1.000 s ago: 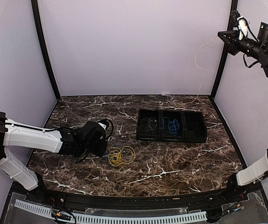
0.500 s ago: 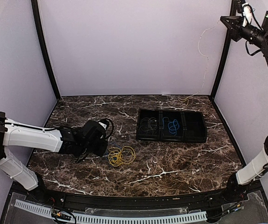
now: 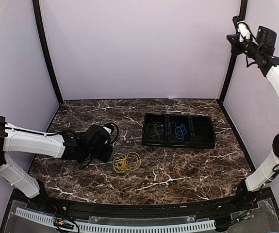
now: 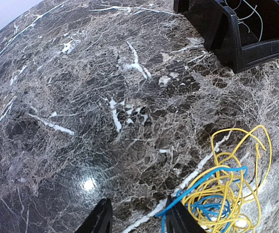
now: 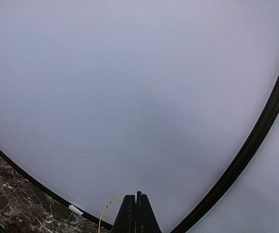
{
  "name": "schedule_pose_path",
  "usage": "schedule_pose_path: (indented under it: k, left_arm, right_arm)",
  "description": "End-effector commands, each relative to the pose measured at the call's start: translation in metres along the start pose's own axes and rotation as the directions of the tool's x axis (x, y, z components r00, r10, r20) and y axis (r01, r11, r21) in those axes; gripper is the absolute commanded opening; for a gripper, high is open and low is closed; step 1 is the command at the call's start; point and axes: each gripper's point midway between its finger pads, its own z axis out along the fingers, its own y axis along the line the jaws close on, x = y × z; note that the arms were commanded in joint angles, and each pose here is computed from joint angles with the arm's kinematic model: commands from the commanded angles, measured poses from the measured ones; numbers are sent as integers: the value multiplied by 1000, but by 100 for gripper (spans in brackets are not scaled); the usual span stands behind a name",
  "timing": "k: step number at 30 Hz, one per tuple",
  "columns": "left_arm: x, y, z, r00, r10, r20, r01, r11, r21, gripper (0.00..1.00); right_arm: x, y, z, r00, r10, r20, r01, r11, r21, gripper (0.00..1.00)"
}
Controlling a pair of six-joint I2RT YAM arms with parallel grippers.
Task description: Untangle the cables
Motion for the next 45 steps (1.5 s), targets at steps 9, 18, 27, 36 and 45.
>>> schedule_pose_path:
  k: [9, 18, 27, 36, 45]
  left_arm:
    - [-4, 5, -8, 999, -35, 20, 35, 999, 2, 39]
    - [-2, 3, -8, 999, -48, 23, 47, 999, 18, 40]
    - [-5, 0, -6, 999, -39, 23, 38, 999, 25, 40]
    - [-1, 0, -4, 999, -45, 18, 44, 999, 25, 39]
    - [-1, -2, -6, 998, -51, 24, 50, 998, 44, 39]
  right_arm:
    - [-29, -39, 5, 995, -9, 97, -9, 984, 177, 0]
    - [-98, -35, -36, 976, -12, 215, -17, 991, 131, 0]
    - [-106, -10, -59, 977, 31, 212, -35, 999, 15, 0]
    - [-90, 22, -79, 983, 93, 158, -76, 991, -110, 0]
    - [-35, 36, -78, 995, 88, 49, -83, 991, -106, 0]
